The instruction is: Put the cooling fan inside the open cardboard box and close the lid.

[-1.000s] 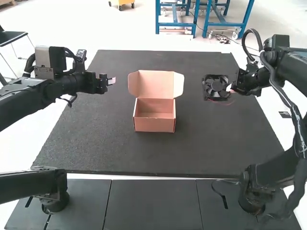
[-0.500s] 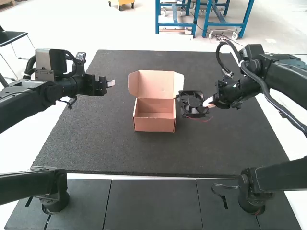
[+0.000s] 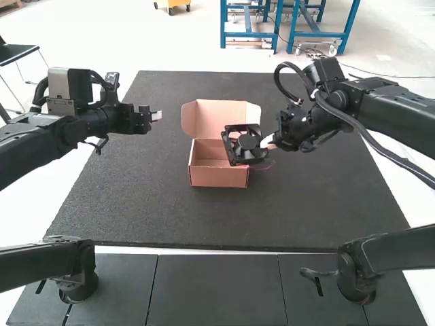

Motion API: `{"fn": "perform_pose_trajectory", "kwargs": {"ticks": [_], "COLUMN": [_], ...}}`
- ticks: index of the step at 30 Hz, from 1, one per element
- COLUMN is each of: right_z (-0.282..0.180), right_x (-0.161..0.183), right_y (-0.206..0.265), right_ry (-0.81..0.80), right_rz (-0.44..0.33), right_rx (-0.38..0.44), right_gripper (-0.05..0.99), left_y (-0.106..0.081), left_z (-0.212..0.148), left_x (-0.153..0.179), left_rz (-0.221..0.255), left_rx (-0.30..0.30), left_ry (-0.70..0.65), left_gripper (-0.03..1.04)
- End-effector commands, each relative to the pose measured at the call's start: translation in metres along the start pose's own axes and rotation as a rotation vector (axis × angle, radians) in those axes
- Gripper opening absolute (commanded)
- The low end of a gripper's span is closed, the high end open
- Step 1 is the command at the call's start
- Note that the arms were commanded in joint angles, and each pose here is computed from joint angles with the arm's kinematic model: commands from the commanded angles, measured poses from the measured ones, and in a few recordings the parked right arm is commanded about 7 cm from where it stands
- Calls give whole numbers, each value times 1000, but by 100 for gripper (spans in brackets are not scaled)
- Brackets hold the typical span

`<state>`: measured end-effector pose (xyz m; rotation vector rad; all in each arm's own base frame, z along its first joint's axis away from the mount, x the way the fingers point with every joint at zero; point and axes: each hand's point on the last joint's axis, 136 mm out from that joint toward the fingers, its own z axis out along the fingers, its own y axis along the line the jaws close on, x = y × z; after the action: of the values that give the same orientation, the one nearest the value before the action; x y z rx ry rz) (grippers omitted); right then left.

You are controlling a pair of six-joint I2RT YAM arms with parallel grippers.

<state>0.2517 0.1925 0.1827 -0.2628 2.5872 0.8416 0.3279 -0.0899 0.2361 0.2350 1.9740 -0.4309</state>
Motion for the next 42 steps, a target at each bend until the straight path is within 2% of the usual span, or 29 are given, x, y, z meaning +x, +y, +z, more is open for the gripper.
{"fn": "perform_pose_trajectory", "kwargs": {"ticks": [1, 14, 22, 30, 37, 42], "right_z": [5, 46, 67, 79, 92, 104], "right_x": [-12, -8, -13, -19, -31, -32], "right_y": [-3, 13, 13, 8, 16, 25], "right_ry": [-39, 45, 80, 81, 78, 94], "right_rz": [29, 28, 104, 117, 105, 123], "right_rx": [43, 26, 41, 72, 63, 58], "right_gripper": [-2, -2, -2, -2, -2, -2], "left_y": [-1, 0, -1, 0, -2, -2], "left_z": [-5, -5, -5, -6, -8, -10], "left_x": [-5, -8, -9, -13, -15, -15], "left_rz": [-7, -17, -26, -39, -48, -49], "left_rx": [-6, -14, -12, -13, -10, -11], "left_ry": [-30, -42, -46, -58, -68, -72], "left_gripper": [96, 96, 96, 96, 96, 96]}}
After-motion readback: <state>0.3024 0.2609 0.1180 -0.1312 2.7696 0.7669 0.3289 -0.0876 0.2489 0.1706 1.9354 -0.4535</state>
